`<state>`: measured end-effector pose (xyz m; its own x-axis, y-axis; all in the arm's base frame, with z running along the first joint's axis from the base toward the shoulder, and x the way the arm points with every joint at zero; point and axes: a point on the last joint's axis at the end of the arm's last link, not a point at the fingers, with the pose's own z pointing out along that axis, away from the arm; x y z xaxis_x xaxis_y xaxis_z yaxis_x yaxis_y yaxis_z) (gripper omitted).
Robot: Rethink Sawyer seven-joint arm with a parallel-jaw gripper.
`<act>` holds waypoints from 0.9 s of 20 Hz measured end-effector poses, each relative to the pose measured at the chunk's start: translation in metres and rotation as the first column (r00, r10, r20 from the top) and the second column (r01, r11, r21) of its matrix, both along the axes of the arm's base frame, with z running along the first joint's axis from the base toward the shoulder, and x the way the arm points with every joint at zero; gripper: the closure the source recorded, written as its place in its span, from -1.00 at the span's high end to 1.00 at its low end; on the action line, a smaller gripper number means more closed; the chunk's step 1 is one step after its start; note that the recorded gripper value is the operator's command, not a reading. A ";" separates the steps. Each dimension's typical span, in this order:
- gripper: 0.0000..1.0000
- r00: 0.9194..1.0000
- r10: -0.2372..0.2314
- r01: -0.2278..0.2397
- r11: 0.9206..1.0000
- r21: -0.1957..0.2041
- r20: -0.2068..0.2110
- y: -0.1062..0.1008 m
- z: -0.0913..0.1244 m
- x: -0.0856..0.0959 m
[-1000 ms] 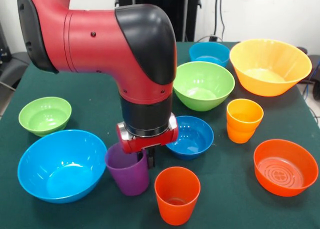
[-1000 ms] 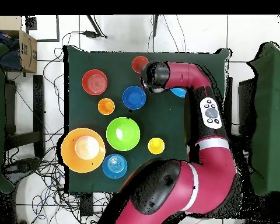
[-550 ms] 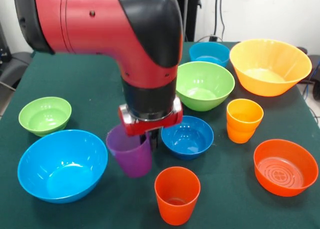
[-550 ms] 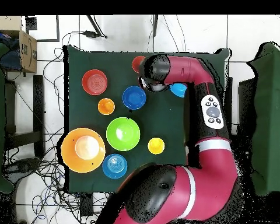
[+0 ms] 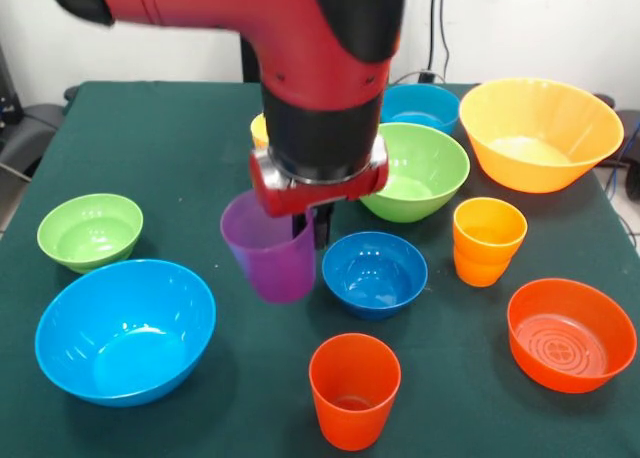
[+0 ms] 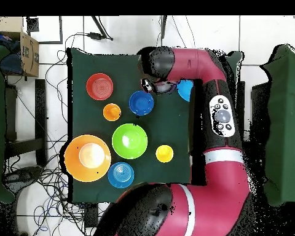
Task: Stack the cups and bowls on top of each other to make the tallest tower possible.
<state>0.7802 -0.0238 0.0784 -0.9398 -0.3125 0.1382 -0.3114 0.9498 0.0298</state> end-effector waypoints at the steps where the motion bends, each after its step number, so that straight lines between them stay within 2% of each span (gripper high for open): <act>1: -1.00 1.000 0.005 -0.005 1.000 -0.012 -0.008 0.002 0.011 0.000; 8: -1.00 0.999 0.009 -0.011 0.998 -0.065 -0.031 0.001 0.048 -0.002; 12: -1.00 0.998 -0.004 -0.002 0.994 -0.108 -0.056 -0.004 0.083 -0.007; 18: -1.00 0.998 -0.033 0.026 0.991 -0.129 -0.056 -0.007 0.126 -0.018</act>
